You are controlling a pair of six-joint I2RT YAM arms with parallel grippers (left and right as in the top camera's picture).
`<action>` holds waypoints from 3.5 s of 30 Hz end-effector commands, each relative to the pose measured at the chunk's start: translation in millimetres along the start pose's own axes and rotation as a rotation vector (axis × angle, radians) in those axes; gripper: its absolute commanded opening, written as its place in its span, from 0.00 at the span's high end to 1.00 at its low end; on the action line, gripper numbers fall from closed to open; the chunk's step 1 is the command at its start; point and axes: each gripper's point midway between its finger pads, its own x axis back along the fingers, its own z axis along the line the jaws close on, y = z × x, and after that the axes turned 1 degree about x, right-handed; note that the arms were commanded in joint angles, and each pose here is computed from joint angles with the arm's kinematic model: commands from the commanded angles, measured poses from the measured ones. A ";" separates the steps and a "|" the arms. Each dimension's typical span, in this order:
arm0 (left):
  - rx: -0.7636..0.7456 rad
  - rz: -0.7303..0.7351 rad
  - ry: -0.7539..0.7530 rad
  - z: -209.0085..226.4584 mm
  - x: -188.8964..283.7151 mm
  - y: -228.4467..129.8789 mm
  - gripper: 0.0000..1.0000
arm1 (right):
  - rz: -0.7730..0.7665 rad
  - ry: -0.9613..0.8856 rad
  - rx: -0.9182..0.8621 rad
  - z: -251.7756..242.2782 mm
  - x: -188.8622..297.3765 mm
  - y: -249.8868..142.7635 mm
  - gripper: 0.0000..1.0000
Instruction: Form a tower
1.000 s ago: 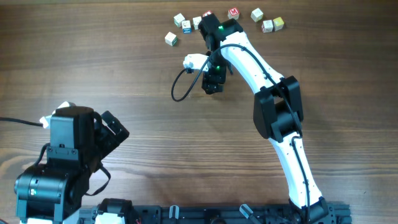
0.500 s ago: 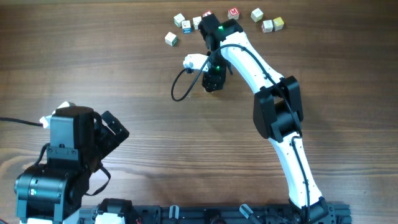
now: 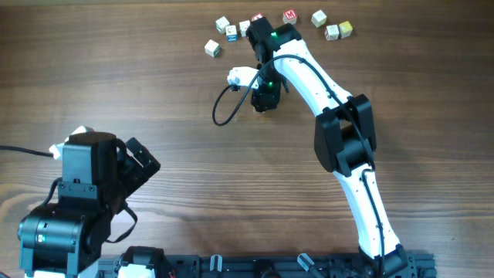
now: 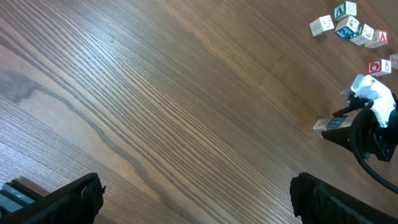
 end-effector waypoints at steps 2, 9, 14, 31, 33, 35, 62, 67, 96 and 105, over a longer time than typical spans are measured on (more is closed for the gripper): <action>0.017 0.001 0.003 0.9 -1.0 -0.1 0.00 | 0.010 0.010 0.000 0.0 -7.2 -1.6 0.45; 0.017 0.001 0.003 0.9 -1.0 -0.1 0.00 | 0.007 0.007 0.001 -1.0 -7.2 -1.2 0.10; 0.017 0.002 0.003 1.0 -1.0 -0.1 0.00 | -0.033 -0.045 -0.041 -1.9 17.4 14.2 0.00; 0.017 0.001 0.003 0.9 -1.0 -0.1 0.00 | -0.382 -0.248 -1.802 -4.7 126.0 11.0 0.01; 0.017 0.001 0.003 0.9 -1.0 -0.1 0.00 | -0.347 -0.203 -1.804 0.9 98.7 9.2 0.00; 0.017 0.001 0.003 0.9 -1.0 -0.1 0.00 | -0.311 -0.183 -1.801 6.8 78.4 4.3 0.00; 0.017 0.001 0.003 0.9 -1.0 -0.1 0.00 | -0.132 -0.116 -1.535 20.2 -2.7 5.0 0.36; 0.017 0.001 0.003 0.9 -1.0 -0.1 0.00 | -0.104 -0.155 -1.515 19.3 -2.5 -3.6 0.39; 0.017 0.001 0.003 0.9 -1.0 -0.1 0.00 | -0.096 -0.179 -1.409 16.5 -1.9 -4.8 0.62; 0.017 0.001 0.003 0.9 -1.0 -0.1 0.00 | -0.101 -0.180 -1.354 19.1 -2.6 2.8 0.44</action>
